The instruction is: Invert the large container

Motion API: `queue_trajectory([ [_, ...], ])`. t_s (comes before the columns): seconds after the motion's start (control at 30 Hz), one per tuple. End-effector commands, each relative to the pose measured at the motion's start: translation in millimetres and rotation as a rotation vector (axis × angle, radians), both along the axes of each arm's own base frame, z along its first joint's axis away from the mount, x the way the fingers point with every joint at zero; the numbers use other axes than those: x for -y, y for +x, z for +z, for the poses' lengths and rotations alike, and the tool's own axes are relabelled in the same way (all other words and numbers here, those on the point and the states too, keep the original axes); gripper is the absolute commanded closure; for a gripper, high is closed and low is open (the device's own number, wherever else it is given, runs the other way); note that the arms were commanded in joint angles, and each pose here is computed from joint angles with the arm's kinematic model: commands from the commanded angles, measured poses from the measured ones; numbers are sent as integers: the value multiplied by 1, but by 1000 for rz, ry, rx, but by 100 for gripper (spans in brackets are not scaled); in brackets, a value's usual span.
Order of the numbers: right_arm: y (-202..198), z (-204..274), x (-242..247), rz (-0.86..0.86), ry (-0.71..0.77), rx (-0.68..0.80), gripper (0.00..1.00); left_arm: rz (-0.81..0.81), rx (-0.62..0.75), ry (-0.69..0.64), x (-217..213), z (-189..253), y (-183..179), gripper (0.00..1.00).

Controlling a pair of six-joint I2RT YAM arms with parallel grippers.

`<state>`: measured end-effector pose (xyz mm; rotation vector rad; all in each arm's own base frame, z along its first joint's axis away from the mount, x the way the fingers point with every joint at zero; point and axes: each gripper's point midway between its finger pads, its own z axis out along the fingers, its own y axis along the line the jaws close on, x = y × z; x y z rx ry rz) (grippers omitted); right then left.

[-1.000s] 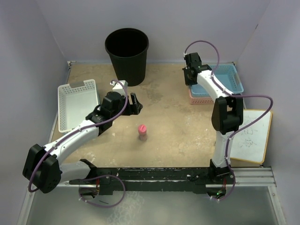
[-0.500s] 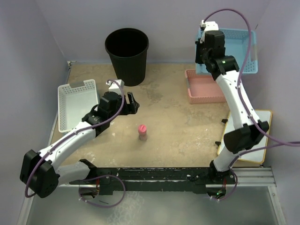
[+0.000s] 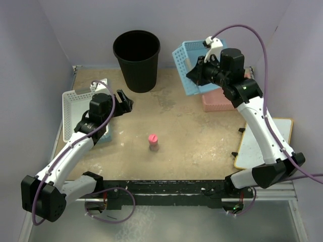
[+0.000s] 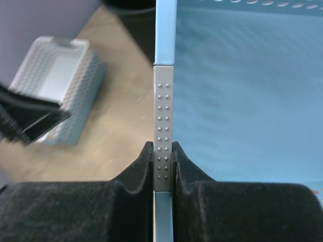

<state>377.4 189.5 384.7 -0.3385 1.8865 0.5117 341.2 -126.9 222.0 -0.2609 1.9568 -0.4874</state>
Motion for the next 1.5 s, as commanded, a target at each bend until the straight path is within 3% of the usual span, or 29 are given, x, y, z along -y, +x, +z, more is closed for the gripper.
queue_trajectory([
  [0.0, -37, 27, -47, 309, 189, 41, 100, 16, 96, -8, -4, 46, 4, 27],
  [0.23, -42, 15, -59, 354, 266, -19, 100, -107, 114, 90, 4, 68, -2, 27],
  [0.47, -62, 20, -89, 544, 512, -81, 100, 18, 105, 161, -29, 75, -1, 25],
  [0.7, -86, 5, -102, 714, 726, -227, 100, 23, 34, 128, -29, 56, 7, 21],
  [0.9, -84, -13, -102, 685, 781, -280, 100, 46, 57, 104, -37, 64, 3, 19],
  [1.07, -87, -22, -105, 711, 906, -360, 100, 32, -11, 85, -36, 59, 5, 18],
  [1.23, -103, -7, -117, 839, 1052, -369, 100, 122, 90, 34, -57, 103, 4, 18],
  [1.47, -113, -3, -165, 938, 1207, -500, 100, 221, 217, -7, -75, 150, -4, 18],
])
